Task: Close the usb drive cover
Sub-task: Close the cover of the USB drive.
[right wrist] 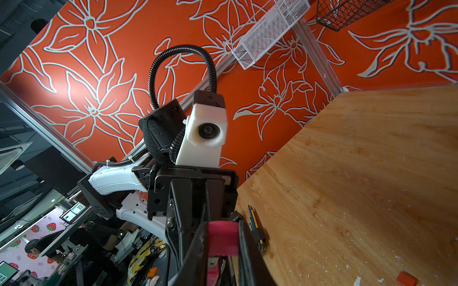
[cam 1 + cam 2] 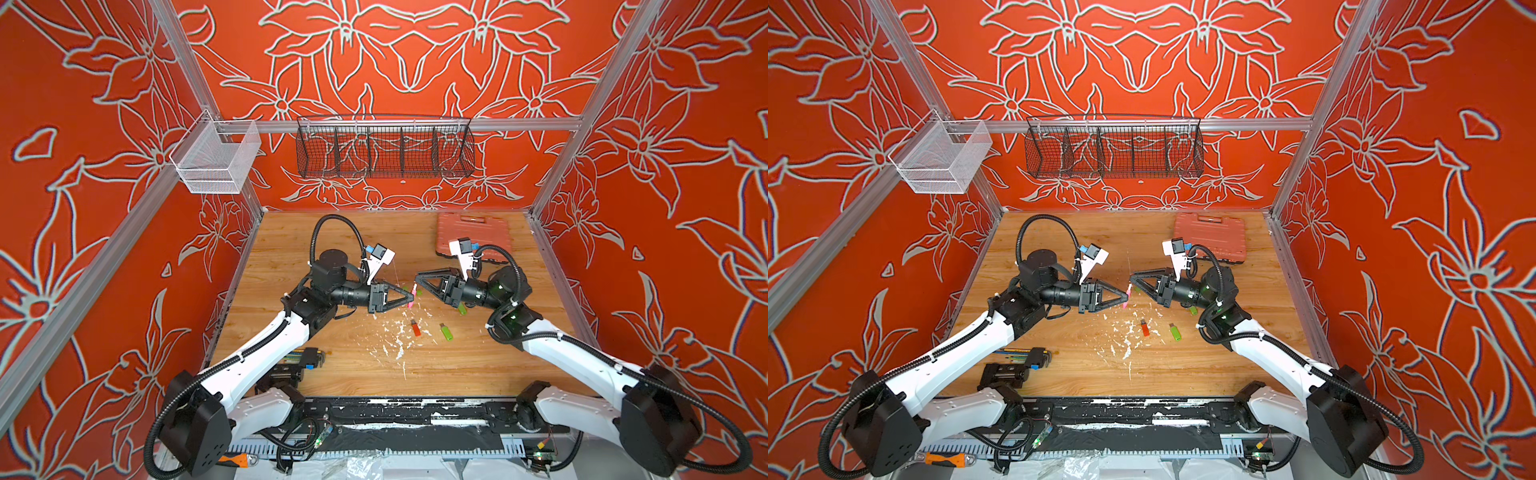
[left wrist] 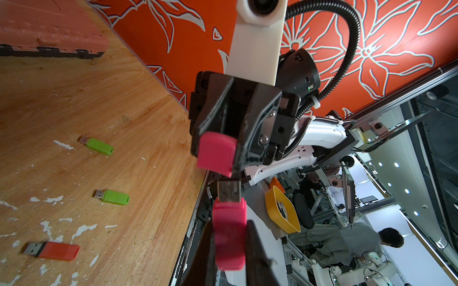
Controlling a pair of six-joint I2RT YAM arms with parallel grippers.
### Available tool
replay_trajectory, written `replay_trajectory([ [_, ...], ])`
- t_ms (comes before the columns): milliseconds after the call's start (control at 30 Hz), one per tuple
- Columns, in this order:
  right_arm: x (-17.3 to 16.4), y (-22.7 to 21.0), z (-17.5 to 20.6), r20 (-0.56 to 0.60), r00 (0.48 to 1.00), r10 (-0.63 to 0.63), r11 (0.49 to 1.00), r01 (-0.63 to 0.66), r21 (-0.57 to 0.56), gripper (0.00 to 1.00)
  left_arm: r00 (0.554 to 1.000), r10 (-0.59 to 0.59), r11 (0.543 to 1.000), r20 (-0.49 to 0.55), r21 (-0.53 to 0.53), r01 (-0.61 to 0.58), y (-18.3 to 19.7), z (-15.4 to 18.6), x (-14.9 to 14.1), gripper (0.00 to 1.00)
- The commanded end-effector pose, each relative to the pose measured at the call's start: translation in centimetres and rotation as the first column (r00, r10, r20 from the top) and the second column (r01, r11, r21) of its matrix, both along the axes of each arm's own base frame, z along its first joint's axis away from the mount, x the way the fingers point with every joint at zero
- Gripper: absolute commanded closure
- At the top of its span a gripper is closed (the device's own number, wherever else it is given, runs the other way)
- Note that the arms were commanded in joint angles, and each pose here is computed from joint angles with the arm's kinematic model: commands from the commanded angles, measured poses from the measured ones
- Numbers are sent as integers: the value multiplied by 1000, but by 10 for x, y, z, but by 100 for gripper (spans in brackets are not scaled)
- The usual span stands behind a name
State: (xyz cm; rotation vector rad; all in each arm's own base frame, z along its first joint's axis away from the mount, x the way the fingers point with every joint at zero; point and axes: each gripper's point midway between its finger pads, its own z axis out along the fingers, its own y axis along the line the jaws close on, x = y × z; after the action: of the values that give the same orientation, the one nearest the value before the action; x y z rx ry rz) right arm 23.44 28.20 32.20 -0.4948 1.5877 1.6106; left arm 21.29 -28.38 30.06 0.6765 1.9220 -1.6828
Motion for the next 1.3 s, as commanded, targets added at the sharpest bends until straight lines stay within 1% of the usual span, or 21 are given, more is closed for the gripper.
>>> replay_trajectory([
  [0,-2,0,7,21,1000,1,999,-2,39,89,998,-5,1000,66,-29,7,0,18,-1,98],
  [467,-5,0,7,11,1000,17,996,-18,90,91,996,9,999,88,-32,-6,-3,20,7,99],
  [667,-5,-2,13,19,1000,18,992,-20,122,91,997,4,1000,78,-23,-2,-4,16,8,99],
  [833,-6,-4,16,33,999,4,992,-8,128,91,997,0,1000,78,-16,1,-3,15,6,99],
  [1000,-7,-4,17,29,999,16,991,-20,135,91,996,3,1000,89,-16,-2,-2,17,4,99],
  [1267,-6,-3,7,15,1000,10,995,-11,98,92,994,11,1000,108,-23,-8,-1,22,4,100],
])
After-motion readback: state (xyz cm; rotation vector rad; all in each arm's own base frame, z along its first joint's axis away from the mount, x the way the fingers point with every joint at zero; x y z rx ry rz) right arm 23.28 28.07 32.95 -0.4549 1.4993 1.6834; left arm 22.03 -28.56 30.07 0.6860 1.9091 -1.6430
